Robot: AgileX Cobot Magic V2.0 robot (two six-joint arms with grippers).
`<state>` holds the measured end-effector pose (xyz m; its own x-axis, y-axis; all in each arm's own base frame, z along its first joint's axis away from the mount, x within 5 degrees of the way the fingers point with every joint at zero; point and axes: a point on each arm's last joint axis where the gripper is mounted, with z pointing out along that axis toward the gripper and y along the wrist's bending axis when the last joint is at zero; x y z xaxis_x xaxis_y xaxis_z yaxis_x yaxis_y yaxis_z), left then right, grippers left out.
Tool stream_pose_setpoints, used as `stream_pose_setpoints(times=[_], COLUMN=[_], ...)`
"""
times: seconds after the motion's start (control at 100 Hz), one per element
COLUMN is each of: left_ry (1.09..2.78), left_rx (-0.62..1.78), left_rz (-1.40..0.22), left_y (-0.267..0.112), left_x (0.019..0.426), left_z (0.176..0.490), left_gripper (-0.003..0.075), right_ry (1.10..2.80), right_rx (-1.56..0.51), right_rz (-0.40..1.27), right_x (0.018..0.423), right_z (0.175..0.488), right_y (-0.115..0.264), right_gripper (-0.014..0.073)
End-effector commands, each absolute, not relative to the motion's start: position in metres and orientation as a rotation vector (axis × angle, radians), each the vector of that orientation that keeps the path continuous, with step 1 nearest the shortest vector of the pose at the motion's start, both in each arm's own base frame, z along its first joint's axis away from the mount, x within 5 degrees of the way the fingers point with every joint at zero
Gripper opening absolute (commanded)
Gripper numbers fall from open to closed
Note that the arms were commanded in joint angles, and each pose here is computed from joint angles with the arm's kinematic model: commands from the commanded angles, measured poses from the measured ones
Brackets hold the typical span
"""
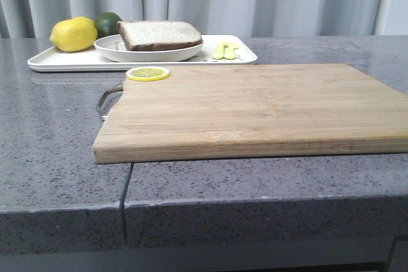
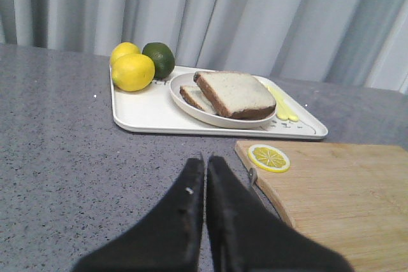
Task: Place bread and move sandwich to tray
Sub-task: 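Release the plate and withdraw the left gripper from the tray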
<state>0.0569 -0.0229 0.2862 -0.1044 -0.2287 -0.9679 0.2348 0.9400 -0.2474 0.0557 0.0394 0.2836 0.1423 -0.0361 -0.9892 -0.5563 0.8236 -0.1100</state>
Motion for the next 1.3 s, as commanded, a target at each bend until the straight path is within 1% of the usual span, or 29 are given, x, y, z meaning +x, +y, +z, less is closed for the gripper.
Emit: stream_pose_setpoints(times=[0.0, 0.18, 0.71, 0.87, 0.92, 0.99, 1.02, 1.08, 1.18, 1.23, 1.29], left_ry=[1.539, 1.573, 1.573, 1.606, 1.616, 1.589, 1.564, 1.509, 1.393, 1.346, 1.314], left_rx=[-0.030, -0.010, -0.010, -0.018, -0.010, 0.011, 0.016, -0.019, -0.001, 0.003, -0.025], left_rz=[-0.391, -0.402, -0.402, -0.399, -0.355, -0.233, -0.181, -0.150, -0.031, -0.012, -0.048], left_y=[-0.020, -0.022, -0.022, -0.022, -0.020, -0.014, -0.011, -0.007, -0.001, 0.000, 0.000], left_x=[0.052, 0.051, 0.052, 0.054, 0.056, 0.058, 0.058, 0.056, 0.051, 0.049, 0.046], left_z=[0.295, 0.288, 0.288, 0.276, 0.271, 0.265, 0.264, 0.261, 0.259, 0.256, 0.249], left_gripper=[-0.0020, -0.0020, -0.0020, -0.0020, -0.0020, -0.0020, -0.0020, -0.0020, -0.0020, -0.0020, -0.0020], right_ry=[1.316, 1.306, 1.306, 1.306, 1.306, 1.306, 1.306, 1.306, 1.306, 1.306, 1.306], right_rx=[-0.454, -0.447, -0.447, -0.447, -0.447, -0.447, -0.447, -0.447, -0.447, -0.447, -0.447], right_rz=[0.357, 0.357, 0.357, 0.357, 0.357, 0.357, 0.357, 0.357, 0.357, 0.357, 0.357], right_x=[0.055, 0.053, 0.053, 0.053, 0.053, 0.053, 0.053, 0.053, 0.053, 0.053, 0.053], right_z=[0.295, 0.295, 0.295, 0.295, 0.295, 0.295, 0.295, 0.295, 0.295, 0.295, 0.295], right_y=[0.033, 0.031, 0.031, 0.031, 0.031, 0.031, 0.031, 0.031, 0.031, 0.031, 0.031], right_gripper=[-0.0067, -0.0067, -0.0067, -0.0067, -0.0067, -0.0067, -0.0067, -0.0067, -0.0067, -0.0067, -0.0067])
